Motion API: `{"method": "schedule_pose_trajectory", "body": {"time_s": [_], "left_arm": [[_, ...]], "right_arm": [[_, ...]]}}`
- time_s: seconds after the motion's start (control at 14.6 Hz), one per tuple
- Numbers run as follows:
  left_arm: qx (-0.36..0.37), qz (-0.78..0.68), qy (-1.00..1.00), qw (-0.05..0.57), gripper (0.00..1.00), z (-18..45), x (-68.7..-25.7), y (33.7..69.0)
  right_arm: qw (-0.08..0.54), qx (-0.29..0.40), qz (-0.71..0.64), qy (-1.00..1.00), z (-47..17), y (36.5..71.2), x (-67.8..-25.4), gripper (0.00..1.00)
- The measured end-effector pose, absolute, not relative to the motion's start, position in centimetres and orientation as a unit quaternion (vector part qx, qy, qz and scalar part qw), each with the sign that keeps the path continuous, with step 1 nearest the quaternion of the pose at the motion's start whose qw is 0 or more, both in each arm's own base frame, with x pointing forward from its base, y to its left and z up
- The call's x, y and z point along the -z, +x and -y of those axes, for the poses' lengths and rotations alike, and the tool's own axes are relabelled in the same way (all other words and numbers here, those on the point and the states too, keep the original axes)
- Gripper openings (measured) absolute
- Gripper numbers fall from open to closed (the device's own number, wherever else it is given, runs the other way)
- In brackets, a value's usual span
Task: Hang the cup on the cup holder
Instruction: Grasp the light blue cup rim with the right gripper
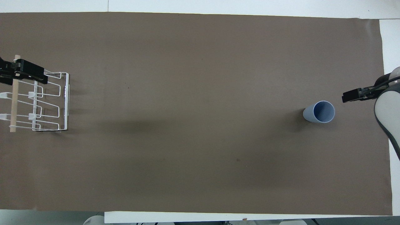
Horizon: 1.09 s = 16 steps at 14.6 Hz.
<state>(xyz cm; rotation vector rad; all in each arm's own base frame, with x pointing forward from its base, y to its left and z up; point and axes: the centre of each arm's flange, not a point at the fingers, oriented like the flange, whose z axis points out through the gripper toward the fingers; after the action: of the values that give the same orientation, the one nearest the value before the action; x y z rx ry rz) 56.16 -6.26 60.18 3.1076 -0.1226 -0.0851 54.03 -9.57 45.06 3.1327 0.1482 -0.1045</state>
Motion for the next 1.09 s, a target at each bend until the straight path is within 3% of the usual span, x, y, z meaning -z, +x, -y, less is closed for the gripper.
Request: {"method": "schedule_pose_trajectory", "body": {"time_s": [0.34, 0.41, 0.75, 0.82, 1.09], "left_arm": [[0.027, 0.039, 0.999, 0.015, 1.00, 6.2, -60.2, 56.2], [0.027, 0.038, 0.999, 0.015, 1.00, 6.2, -60.2, 56.2], [0.030, 0.037, 0.999, 0.015, 1.00, 6.0, -60.0, 56.1], [0.032, 0.037, 0.999, 0.015, 1.00, 6.0, -59.8, 56.1], [0.037, 0.035, 0.999, 0.014, 1.00, 5.8, -59.3, 55.9]], "right_arm": [[-0.006, 0.054, -0.067, 0.996, 9.5, 53.2, -39.9, 0.99], [-0.008, 0.060, -0.075, 0.995, 9.6, 52.9, -38.9, 0.93], [-0.009, 0.060, -0.084, 0.995, 9.7, 52.2, -36.6, 0.85], [-0.009, 0.060, -0.085, 0.995, 9.6, 52.2, -36.2, 0.78], [-0.009, 0.065, -0.088, 0.994, 9.1, 52.1, -35.3, 0.29]]}}
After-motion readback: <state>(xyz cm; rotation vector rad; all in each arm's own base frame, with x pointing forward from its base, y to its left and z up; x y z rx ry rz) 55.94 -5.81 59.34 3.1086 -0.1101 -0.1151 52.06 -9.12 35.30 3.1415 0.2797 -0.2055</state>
